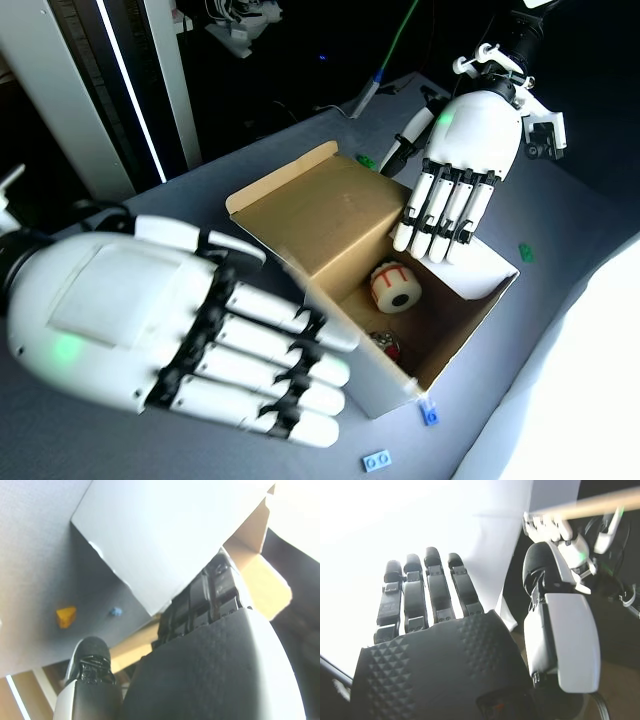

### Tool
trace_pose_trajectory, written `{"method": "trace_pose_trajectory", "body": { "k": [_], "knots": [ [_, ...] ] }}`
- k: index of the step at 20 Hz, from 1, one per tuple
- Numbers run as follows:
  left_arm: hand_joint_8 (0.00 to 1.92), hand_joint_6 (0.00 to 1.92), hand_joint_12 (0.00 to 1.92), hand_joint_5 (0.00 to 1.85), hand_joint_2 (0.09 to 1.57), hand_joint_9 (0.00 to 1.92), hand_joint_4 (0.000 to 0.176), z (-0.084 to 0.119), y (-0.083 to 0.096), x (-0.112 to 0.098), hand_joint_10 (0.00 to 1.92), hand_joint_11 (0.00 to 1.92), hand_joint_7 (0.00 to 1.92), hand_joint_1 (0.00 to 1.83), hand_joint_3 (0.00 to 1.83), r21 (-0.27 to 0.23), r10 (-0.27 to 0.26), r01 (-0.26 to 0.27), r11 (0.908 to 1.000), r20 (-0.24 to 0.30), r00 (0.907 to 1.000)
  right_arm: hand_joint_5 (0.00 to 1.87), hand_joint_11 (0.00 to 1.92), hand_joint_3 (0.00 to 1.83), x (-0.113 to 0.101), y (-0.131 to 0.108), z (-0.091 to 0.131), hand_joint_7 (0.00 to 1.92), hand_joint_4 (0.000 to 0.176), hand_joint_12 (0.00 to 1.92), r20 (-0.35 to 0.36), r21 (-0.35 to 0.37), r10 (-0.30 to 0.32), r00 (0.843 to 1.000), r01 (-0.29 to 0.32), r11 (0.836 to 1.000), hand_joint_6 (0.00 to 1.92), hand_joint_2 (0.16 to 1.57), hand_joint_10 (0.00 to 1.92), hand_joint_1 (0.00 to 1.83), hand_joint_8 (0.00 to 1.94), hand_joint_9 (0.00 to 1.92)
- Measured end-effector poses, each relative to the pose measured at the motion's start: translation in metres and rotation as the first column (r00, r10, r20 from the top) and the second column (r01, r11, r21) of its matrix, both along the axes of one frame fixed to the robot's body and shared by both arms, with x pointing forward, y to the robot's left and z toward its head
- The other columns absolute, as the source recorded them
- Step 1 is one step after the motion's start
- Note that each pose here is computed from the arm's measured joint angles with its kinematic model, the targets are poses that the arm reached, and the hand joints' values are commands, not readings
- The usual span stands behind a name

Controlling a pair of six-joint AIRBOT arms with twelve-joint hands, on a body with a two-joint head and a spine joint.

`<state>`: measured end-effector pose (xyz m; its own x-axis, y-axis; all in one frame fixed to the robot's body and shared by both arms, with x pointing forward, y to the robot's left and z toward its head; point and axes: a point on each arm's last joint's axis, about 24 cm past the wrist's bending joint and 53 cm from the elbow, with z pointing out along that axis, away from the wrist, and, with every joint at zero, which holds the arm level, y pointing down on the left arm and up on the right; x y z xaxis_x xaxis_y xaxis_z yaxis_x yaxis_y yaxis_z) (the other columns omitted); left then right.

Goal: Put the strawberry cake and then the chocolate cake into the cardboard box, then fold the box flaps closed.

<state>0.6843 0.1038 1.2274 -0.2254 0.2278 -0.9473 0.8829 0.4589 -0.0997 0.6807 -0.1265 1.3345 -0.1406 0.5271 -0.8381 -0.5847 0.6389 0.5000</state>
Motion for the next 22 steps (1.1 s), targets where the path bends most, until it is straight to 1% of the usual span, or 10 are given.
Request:
{"method": "trace_pose_trajectory", "body": {
  "k": [2,5,7,9,11,13,16,19,21,22],
  "knots": [
    [0.0,0.0,0.49,0.12,1.19,0.11,0.011,0.013,0.008,0.008,0.0,0.0,0.1,0.0,0.0,-0.023,0.021,-0.021,0.9995,0.017,0.9996,0.04,0.0,0.0,-0.001,0.016,-0.003,0.11,0.0,0.11,-0.021,-0.007,0.03,0.999,-0.03,1.0,0.0,1.21,0.01,0.0,0.0,0.08],
    [0.0,0.0,0.48,0.12,1.2,0.11,0.014,0.03,0.023,0.023,0.01,0.0,0.1,0.0,0.0,-0.055,0.071,-0.069,0.9961,0.041,0.9966,0.05,0.0,0.0,-0.003,0.035,-0.006,0.12,0.0,0.23,-0.03,-0.009,0.065,0.997,-0.065,0.998,0.0,1.22,0.01,0.0,0.0,0.1],
    [0.01,0.01,0.53,0.13,1.19,0.12,0.009,0.035,0.031,0.028,0.01,0.0,0.11,0.0,0.0,-0.066,0.09,-0.087,0.994,0.047,0.9948,0.04,0.0,0.0,-0.001,0.043,-0.009,0.12,0.0,0.2,-0.036,-0.022,0.073,0.997,-0.074,0.997,0.0,1.21,0.01,0.0,0.0,0.1],
    [0.0,0.0,0.51,0.12,1.19,0.12,0.012,0.036,0.041,0.033,0.0,0.0,0.1,0.0,0.0,-0.071,0.109,-0.106,0.9918,0.042,0.9931,0.04,0.0,0.0,0.003,0.046,-0.015,0.13,0.0,0.19,-0.051,-0.04,0.073,0.996,-0.075,0.996,0.0,1.21,0.01,0.0,0.0,0.11],
    [0.0,0.0,0.51,0.11,1.19,0.11,0.014,0.033,0.058,0.041,0.0,0.0,0.1,0.0,0.0,-0.059,0.141,-0.138,0.9886,0.041,0.9892,0.04,0.0,0.0,0.008,0.047,-0.025,0.12,0.0,0.22,-0.069,-0.063,0.067,0.995,-0.071,0.995,0.0,1.21,0.0,0.0,0.0,0.1],
    [0.0,0.0,0.51,0.11,1.19,0.11,0.011,0.03,0.076,0.05,0.0,0.0,0.1,0.0,0.0,-0.047,0.181,-0.179,0.9827,0.042,0.9826,0.04,0.0,0.0,0.008,0.052,-0.031,0.11,0.0,0.15,-0.052,-0.119,0.072,0.996,-0.078,0.99,0.0,1.21,0.0,0.0,0.0,0.08],
    [0.0,0.0,0.51,0.11,1.19,0.12,0.011,0.02,0.09,0.054,0.0,0.0,0.1,0.0,0.0,-0.026,0.2,-0.2,0.9796,0.026,0.9794,0.04,0.0,0.0,0.008,0.055,-0.033,0.12,0.0,0.14,-0.033,-0.142,0.075,0.997,-0.079,0.987,0.0,1.21,0.0,0.0,0.0,0.08],
    [0.0,0.0,0.54,0.11,1.19,0.12,0.012,-0.003,0.093,0.047,0.0,0.0,0.11,0.0,0.0,0.033,0.179,-0.178,0.9834,-0.004,0.9839,0.05,0.0,0.0,0.007,0.056,-0.034,0.12,0.0,0.21,-0.019,-0.159,0.078,0.997,-0.08,0.984,0.0,1.21,0.01,0.0,0.0,0.1],
    [0.0,0.0,0.53,0.11,1.19,0.12,0.011,-0.013,0.092,0.04,0.0,0.0,0.12,0.0,0.0,0.052,0.157,-0.155,0.9865,-0.02,0.9875,0.03,0.0,0.0,0.007,0.055,-0.035,0.12,0.0,0.18,-0.017,-0.155,0.077,0.997,-0.079,0.985,0.0,1.21,0.0,0.0,0.0,0.09],
    [0.0,0.0,0.51,0.1,1.19,0.12,0.013,-0.018,0.092,0.037,0.0,0.0,0.11,0.0,0.0,0.063,0.147,-0.146,0.9874,-0.024,0.9888,0.03,0.0,0.0,0.008,0.05,-0.034,0.11,0.0,0.18,-0.036,-0.121,0.067,0.997,-0.071,0.99,0.0,1.21,0.0,0.0,0.0,0.09]
  ]
}}
